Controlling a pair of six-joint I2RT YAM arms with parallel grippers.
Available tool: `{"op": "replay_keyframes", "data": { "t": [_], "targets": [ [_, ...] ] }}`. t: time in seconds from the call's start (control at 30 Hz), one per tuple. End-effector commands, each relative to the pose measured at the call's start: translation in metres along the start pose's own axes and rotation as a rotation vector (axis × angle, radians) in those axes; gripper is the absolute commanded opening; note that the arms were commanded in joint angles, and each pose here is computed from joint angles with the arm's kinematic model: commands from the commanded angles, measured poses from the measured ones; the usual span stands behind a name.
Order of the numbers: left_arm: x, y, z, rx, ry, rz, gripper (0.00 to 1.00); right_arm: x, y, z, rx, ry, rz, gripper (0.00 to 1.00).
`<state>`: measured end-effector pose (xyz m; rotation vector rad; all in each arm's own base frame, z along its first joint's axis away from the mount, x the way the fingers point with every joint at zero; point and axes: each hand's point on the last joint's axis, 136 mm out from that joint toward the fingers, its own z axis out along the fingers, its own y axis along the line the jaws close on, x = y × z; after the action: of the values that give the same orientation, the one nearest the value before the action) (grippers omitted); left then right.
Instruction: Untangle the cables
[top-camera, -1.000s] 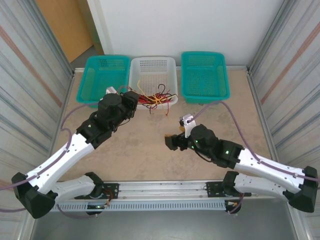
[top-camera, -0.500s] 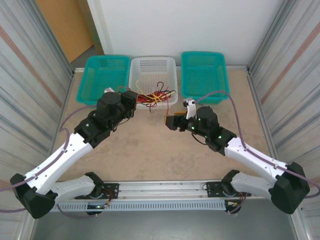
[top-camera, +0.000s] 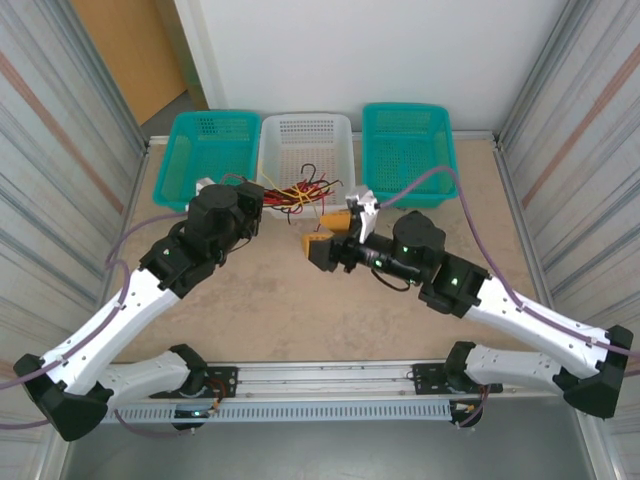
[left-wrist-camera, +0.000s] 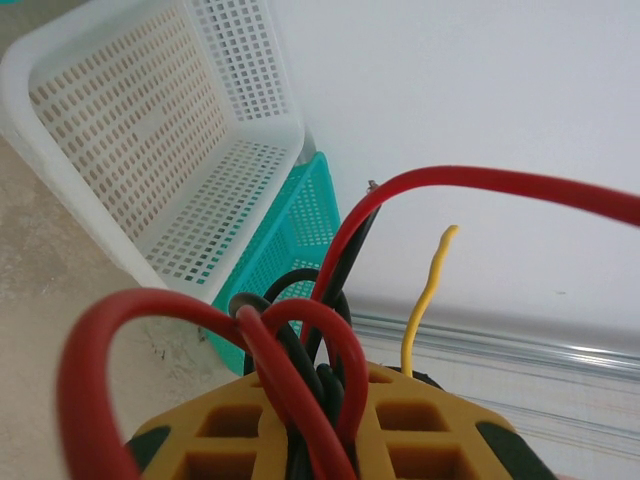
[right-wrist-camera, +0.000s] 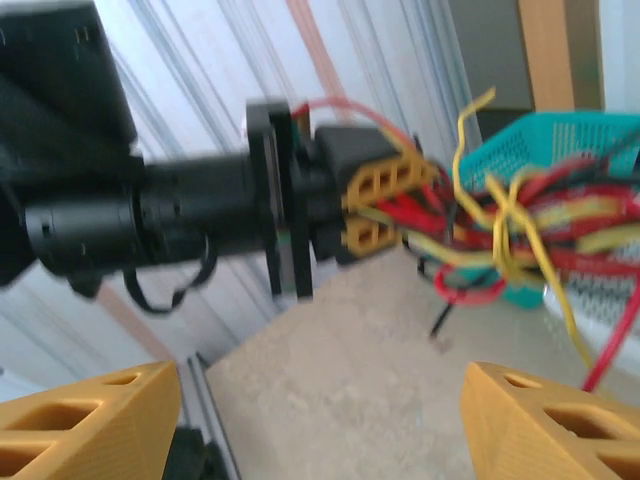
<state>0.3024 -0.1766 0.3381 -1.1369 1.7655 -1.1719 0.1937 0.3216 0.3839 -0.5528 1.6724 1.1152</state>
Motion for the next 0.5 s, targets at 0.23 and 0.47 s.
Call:
{"op": "replay_keyframes", "data": {
  "t": [0.23,0.47],
  "targets": [
    [-0.01,-0.022,-0.014,0.035,-0.044,-0.021,0.0,0.014,-0.061,0.022,0.112,0.061,0.08,0.74],
    [-0.016,-0.001,-0.015,-0.055,-0.081,-0.059,0.0,0.022,-0.041,0.02,0.083,0.085,0.047,0.72]
  ]
}}
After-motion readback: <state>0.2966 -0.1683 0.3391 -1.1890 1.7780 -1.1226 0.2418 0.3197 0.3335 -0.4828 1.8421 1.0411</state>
